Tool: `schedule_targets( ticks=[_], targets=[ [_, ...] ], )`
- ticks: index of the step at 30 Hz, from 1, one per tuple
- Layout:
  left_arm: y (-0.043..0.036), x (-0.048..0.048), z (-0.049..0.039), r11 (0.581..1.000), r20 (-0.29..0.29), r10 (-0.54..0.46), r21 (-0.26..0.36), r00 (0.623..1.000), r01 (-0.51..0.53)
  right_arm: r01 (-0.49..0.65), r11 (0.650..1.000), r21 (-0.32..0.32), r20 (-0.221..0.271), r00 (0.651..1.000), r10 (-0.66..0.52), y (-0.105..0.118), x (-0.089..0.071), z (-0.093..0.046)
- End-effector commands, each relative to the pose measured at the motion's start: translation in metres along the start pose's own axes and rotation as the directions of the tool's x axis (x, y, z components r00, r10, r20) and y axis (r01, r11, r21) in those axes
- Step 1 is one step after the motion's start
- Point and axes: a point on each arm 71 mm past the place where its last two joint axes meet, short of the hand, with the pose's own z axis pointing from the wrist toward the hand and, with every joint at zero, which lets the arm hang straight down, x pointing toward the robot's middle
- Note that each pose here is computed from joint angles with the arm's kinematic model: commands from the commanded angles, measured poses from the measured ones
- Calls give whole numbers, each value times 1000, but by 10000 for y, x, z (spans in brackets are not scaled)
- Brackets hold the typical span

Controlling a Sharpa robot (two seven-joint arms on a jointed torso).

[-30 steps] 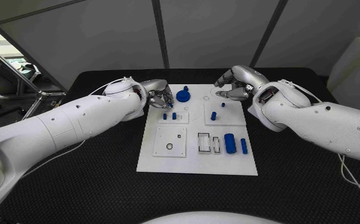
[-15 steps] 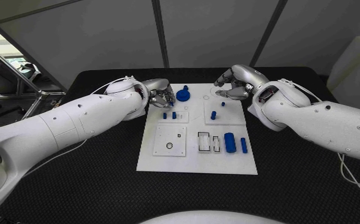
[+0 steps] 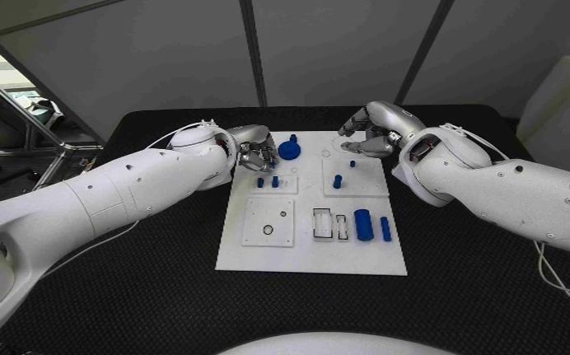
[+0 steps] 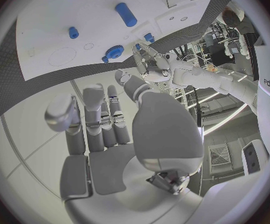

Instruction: Assemble the parts on the task board

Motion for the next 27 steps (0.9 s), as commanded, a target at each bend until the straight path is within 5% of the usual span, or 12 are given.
schedule_targets(
  ticks=[1, 27],
  targets=[
    [18, 50, 6, 999, -41, 23, -30, 999, -24, 0, 1000, -11, 1, 1000, 0, 18, -11, 3],
    [37, -20, -33, 1000, 50, 5, -20, 999, -4, 10, 1000, 28, -14, 1000, -10, -70, -23, -13]
  ],
)
